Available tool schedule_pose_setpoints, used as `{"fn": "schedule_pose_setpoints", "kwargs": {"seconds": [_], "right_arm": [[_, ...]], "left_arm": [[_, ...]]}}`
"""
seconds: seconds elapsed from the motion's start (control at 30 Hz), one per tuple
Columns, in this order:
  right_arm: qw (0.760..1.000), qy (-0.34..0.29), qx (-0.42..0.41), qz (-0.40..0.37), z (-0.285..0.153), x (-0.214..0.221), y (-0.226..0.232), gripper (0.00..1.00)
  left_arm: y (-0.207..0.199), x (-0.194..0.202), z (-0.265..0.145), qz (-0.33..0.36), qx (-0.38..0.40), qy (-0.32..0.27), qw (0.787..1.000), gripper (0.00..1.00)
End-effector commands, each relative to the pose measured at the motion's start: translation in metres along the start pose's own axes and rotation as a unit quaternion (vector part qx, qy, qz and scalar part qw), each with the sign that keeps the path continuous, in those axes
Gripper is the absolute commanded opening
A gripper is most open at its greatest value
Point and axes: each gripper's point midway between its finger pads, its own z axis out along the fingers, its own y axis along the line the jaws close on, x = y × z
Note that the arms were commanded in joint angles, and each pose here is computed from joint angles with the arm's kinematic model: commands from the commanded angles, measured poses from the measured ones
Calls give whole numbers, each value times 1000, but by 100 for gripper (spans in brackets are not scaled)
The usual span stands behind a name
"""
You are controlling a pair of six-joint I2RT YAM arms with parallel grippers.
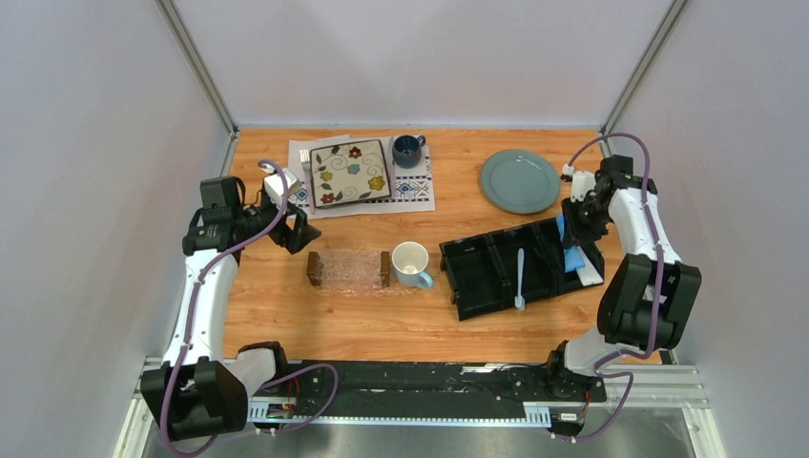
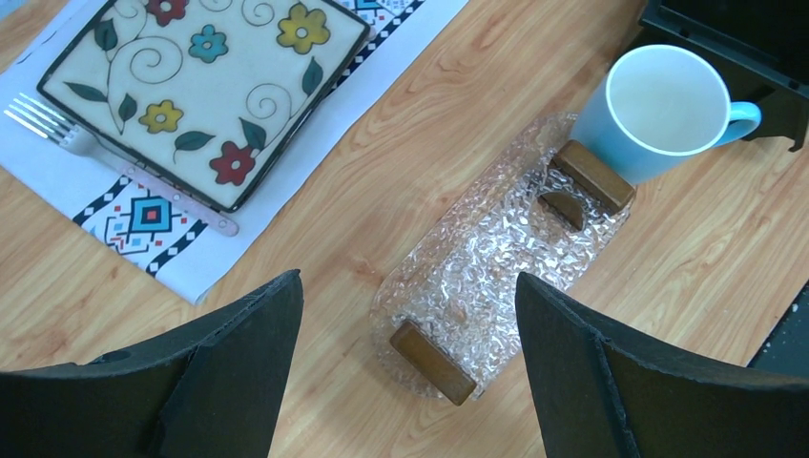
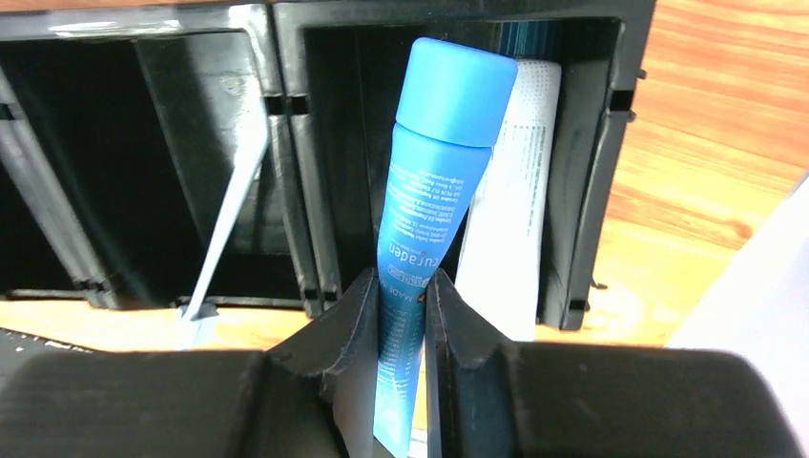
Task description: Prepare toiletry sets of a toothbrush and toothpaste on the tray
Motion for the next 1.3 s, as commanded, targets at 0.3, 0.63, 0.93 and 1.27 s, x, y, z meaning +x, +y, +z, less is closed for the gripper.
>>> {"fn": "schedule_pose_setpoints", "kwargs": {"seconds": [0.3,0.63,0.93,1.27], "right_arm": [[983,-85,-109,-119,-103,-39,105,11],[941,-75,-236,-232,-121,-49,223,12],[903,-37,-313,-293,-115,-46,287,12],[870,-5,-361,-335,-111,-37,320,12]], "left_arm": [[-56,-65,7,158,42,-58,985,96],[-99,-105,16,260,79,-83,959,96],[-126,-127,28,312,89,-94,941,96],[-158,-131,51,382,121,-77,913,96]]}}
